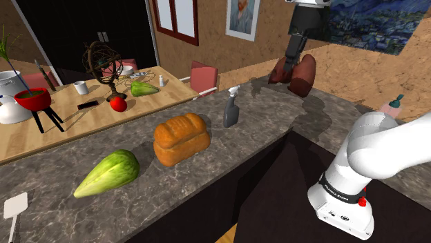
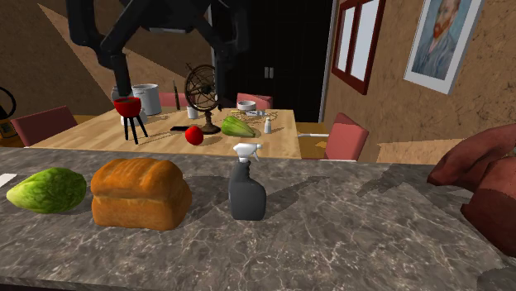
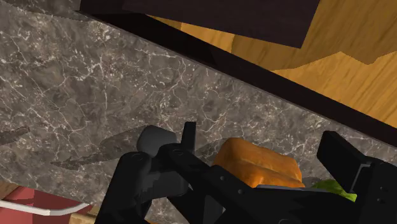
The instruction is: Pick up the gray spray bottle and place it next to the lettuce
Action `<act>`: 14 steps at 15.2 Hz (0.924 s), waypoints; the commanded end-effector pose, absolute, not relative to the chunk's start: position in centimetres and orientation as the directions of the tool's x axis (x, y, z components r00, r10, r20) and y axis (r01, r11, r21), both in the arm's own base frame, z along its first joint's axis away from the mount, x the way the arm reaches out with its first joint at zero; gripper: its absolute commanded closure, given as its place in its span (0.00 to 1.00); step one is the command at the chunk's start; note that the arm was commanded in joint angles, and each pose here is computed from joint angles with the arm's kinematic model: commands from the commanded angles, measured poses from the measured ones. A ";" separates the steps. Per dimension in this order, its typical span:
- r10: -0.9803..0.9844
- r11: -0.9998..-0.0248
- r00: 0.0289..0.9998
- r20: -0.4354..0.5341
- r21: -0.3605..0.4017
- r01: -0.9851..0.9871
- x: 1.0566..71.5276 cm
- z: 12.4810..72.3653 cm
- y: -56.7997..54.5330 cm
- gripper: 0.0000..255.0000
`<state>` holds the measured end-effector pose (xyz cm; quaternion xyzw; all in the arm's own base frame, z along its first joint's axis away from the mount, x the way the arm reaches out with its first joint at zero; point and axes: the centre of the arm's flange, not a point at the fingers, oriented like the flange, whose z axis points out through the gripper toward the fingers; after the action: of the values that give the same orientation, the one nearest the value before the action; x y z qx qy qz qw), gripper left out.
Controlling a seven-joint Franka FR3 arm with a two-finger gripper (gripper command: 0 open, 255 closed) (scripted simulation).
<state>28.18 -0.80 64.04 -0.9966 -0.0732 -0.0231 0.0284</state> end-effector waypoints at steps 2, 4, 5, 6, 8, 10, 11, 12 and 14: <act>0.179 -0.981 0.982 0.064 -0.061 0.183 28.3 63.1 -1.9 0.00; 0.248 -0.964 0.964 0.093 -0.074 0.255 28.7 61.2 -4.0 0.00; 0.282 -0.953 0.953 0.108 -0.080 0.291 29.0 60.2 -5.0 0.00; 0.315 -0.942 0.941 0.123 -0.085 0.326 29.3 59.2 -6.0 0.00; 0.379 -0.914 0.913 0.153 -0.094 0.395 30.1 57.3 -8.0 0.00; 0.440 -0.881 0.879 0.183 -0.101 0.462 31.1 55.3 -9.8 0.00; 0.470 -0.863 0.860 0.199 -0.103 0.495 31.7 54.3 -10.7 0.00; 0.498 -0.843 0.840 0.214 -0.105 0.527 32.3 53.3 -11.5 0.00; 0.553 -0.801 0.796 0.245 -0.107 0.589 33.6 51.4 -13.1 0.00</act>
<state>32.89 -12.40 52.80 -0.9508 -0.2824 -0.0940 0.0859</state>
